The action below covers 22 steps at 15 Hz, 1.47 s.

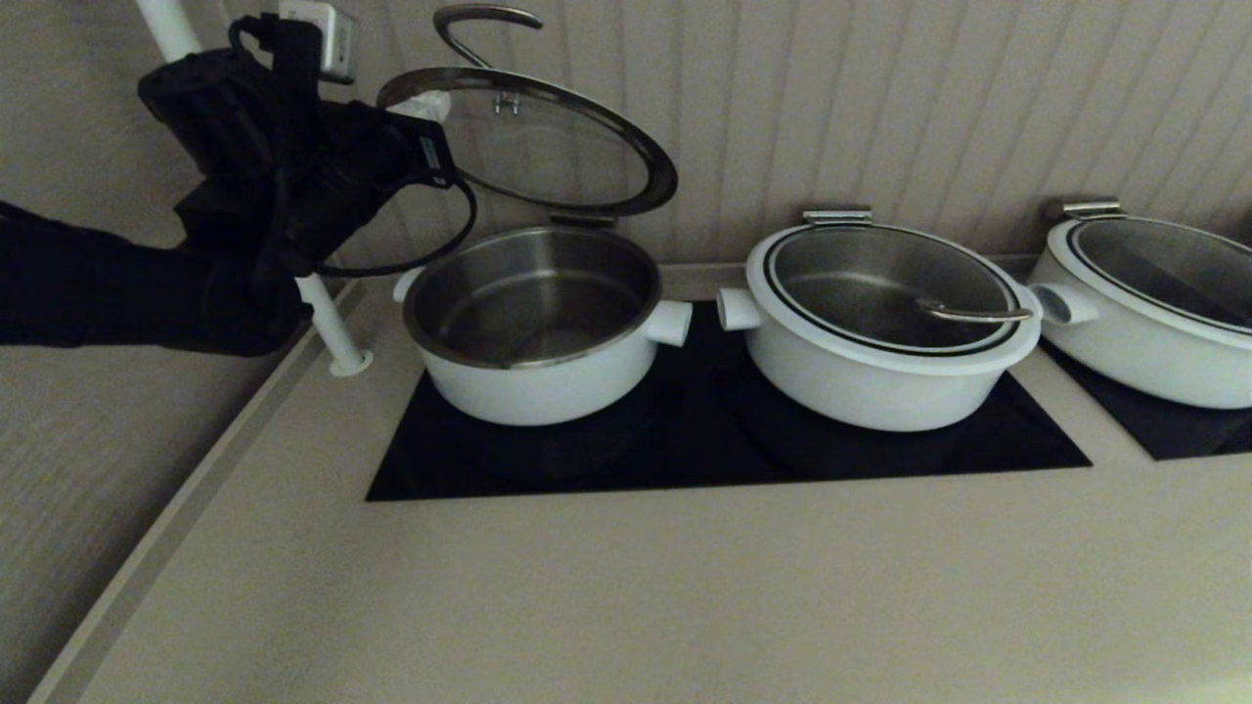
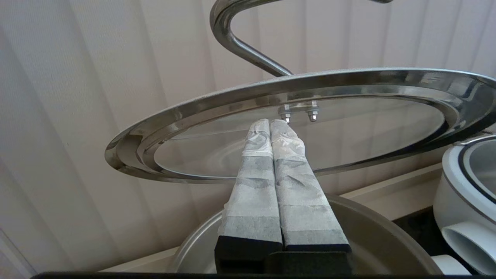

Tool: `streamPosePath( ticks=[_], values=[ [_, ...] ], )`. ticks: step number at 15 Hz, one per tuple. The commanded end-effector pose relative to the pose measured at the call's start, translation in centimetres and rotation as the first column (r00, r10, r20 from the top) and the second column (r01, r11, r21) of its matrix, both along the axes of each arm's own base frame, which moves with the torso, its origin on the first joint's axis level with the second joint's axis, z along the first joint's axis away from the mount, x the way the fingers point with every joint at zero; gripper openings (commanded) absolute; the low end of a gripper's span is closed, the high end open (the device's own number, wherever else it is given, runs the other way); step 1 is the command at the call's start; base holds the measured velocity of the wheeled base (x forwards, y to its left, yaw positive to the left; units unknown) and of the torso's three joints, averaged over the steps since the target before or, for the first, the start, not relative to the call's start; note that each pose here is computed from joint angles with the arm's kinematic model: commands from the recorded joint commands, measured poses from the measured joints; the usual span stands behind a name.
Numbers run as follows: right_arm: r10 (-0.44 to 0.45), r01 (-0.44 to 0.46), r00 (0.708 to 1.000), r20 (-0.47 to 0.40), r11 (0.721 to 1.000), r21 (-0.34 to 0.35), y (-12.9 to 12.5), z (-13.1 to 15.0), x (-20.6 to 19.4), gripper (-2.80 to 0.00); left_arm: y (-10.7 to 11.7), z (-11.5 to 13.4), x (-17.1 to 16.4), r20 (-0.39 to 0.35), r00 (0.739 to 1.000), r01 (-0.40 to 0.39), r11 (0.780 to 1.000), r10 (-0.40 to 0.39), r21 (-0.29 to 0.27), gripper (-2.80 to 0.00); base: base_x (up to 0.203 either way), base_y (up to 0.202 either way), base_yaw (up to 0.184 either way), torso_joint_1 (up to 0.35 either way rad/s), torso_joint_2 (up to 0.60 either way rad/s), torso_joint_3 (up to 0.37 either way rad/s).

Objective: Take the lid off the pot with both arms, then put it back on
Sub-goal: Open the pot lid completely

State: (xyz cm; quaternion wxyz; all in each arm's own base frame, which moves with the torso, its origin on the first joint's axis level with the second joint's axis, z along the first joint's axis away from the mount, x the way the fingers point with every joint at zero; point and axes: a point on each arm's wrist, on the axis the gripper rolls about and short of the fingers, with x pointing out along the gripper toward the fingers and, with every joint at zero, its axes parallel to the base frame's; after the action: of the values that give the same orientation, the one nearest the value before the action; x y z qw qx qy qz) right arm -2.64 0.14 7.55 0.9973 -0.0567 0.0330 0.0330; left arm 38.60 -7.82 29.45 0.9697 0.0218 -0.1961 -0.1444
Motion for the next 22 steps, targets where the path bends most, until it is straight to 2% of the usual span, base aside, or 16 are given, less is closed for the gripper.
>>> streamPosePath(
  ticks=[1,11,13,17,20,22],
  values=[
    [0.001,-0.001,1.0,-0.002,1.0,-0.001,0.0,0.0,0.0,-2.8,0.0,0.3,-0.2,0.01,1.0,0.001,1.0,-0.001,-0.002,-2.8,0.0,0.0,0.0,0.0,0.0,0.0],
    [0.001,-0.001,1.0,-0.002,1.0,-0.001,0.0,0.0,0.0,-2.8,0.2,0.8,-0.7,0.018,1.0,-0.001,1.0,0.001,0.0,-2.8,0.0,0.0,0.0,0.0,0.0,0.0],
    [0.001,-0.001,1.0,-0.002,1.0,-0.001,0.0,0.0,0.0,-2.8,0.3,0.5,-1.3,-0.002,1.0,-0.002,1.0,0.002,0.008,-2.8,0.0,0.0,0.0,0.0,0.0,0.0],
    [0.001,-0.001,1.0,-0.002,1.0,-0.001,0.0,0.0,0.0,-2.8,0.8,-1.8,-2.7,-0.087,0.996,-0.016,0.998,0.021,0.057,-2.8,0.0,0.0,0.0,0.0,0.0,0.0],
    [0.001,-0.001,1.0,-0.002,1.0,-0.001,0.0,0.0,0.0,-2.8,2.2,-2.2,-2.5,-0.087,0.993,-0.069,0.993,0.077,0.1,-2.8,0.0,0.0,0.0,0.0,0.0,0.0],
    [0.001,-0.001,1.0,-0.002,1.0,-0.001,0.0,0.0,0.0,-2.8,2.7,-2.6,-2.9,-0.1,0.991,-0.081,0.991,0.093,0.11,-2.8,0.0,0.0,0.0,0.0,0.0,0.0]
  ],
)
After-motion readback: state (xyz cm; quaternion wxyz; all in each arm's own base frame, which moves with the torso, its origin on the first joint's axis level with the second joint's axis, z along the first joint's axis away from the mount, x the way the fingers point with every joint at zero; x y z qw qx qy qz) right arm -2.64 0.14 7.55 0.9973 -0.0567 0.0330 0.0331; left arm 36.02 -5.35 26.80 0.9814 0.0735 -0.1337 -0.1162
